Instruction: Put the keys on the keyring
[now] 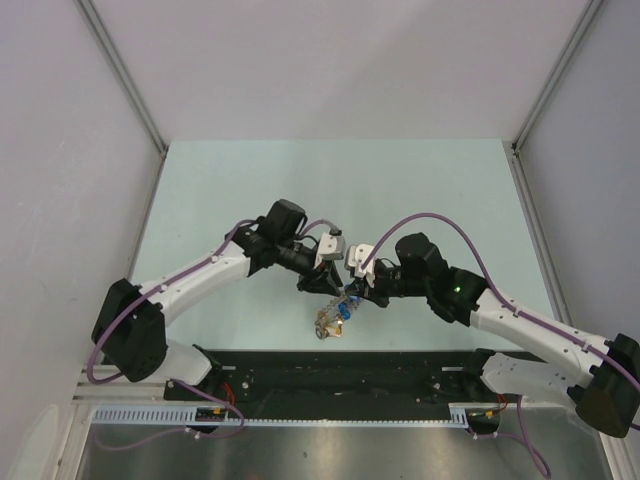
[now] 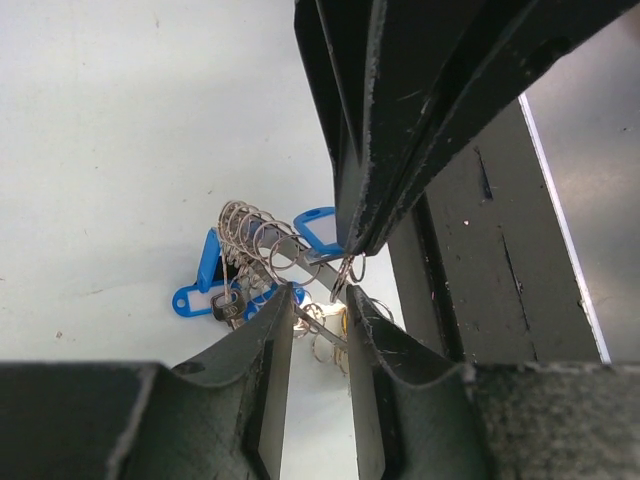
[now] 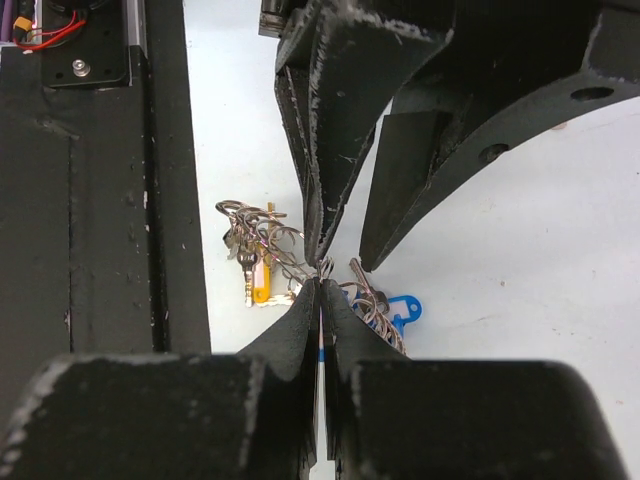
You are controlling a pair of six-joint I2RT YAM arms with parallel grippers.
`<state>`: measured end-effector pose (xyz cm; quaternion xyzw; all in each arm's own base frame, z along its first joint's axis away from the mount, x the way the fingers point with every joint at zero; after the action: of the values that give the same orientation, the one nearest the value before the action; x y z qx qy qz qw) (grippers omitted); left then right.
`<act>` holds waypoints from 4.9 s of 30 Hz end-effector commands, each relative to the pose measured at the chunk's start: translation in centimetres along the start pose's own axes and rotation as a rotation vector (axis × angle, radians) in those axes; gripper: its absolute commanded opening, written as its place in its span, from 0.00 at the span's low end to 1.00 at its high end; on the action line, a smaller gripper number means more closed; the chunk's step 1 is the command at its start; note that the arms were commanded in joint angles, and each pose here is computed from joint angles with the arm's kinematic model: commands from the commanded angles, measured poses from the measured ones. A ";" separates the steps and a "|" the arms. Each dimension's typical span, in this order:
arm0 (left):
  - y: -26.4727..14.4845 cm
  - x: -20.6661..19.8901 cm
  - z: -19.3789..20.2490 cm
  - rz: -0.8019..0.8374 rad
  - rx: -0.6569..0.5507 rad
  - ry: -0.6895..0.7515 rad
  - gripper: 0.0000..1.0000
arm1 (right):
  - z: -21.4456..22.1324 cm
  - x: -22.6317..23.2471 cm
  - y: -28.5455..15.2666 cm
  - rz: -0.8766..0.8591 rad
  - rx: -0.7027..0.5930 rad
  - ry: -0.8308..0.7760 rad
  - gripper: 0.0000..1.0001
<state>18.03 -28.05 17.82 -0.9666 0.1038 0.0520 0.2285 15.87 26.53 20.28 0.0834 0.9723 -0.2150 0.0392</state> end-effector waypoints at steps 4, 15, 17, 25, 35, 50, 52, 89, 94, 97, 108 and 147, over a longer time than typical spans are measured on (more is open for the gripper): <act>0.2 -0.3 -1.1 0.049 -0.016 0.043 0.29 | -3.4 -0.3 -0.9 0.011 -0.098 -0.058 0.00; 0.5 -0.7 -1.9 0.075 -0.048 0.057 0.24 | -3.3 -0.2 -0.7 0.006 -0.094 -0.054 0.00; 0.5 -0.8 -1.9 0.080 -0.053 0.057 0.23 | -3.3 -0.3 -0.7 0.008 -0.095 -0.053 0.00; 0.6 -1.1 -2.0 0.088 -0.060 0.053 0.05 | -3.2 -0.3 -0.8 0.010 -0.088 -0.050 0.00; -1.8 -0.3 -4.1 -0.099 -0.149 0.035 0.00 | -2.7 -0.9 -3.1 0.124 -0.046 -0.048 0.00; -5.1 -0.8 -6.7 -0.425 -0.576 -0.139 0.00 | -2.9 -0.2 -1.5 0.096 -0.107 -0.023 0.00; -5.5 -0.7 -6.9 -0.467 -0.618 -0.136 0.00 | -3.4 -0.3 -1.2 0.097 -0.138 -0.026 0.00; -6.2 -1.2 -2.4 -0.370 -0.170 0.104 0.68 | -4.5 -1.2 -0.2 0.075 -0.127 -0.157 0.00; -5.3 -0.6 -2.6 -0.217 -0.075 0.195 0.68 | -4.6 -1.2 -0.4 0.075 -0.125 -0.161 0.00; -4.4 -0.9 -2.8 -0.084 -0.066 0.178 0.60 | -4.5 -1.2 -0.3 0.071 -0.124 -0.159 0.00; -1.3 -1.1 -1.6 0.088 0.012 0.095 0.41 | -4.5 -0.8 -0.1 0.052 -0.125 -0.157 0.00; -0.6 -3.1 -3.3 0.160 -0.106 0.091 0.00 | -3.9 -0.9 -0.7 0.088 -0.085 -0.132 0.00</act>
<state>18.10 -27.98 18.46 -0.9609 0.1305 0.0241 0.2431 16.08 27.22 21.06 0.0889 0.9695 -0.2078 0.0945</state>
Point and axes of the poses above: each gripper's point midway between its finger pads, its own y axis out along the fingers, its own x axis along the line the jaws close on, z = x × y, the point moved 3 cm from there along -y, back along the fingers
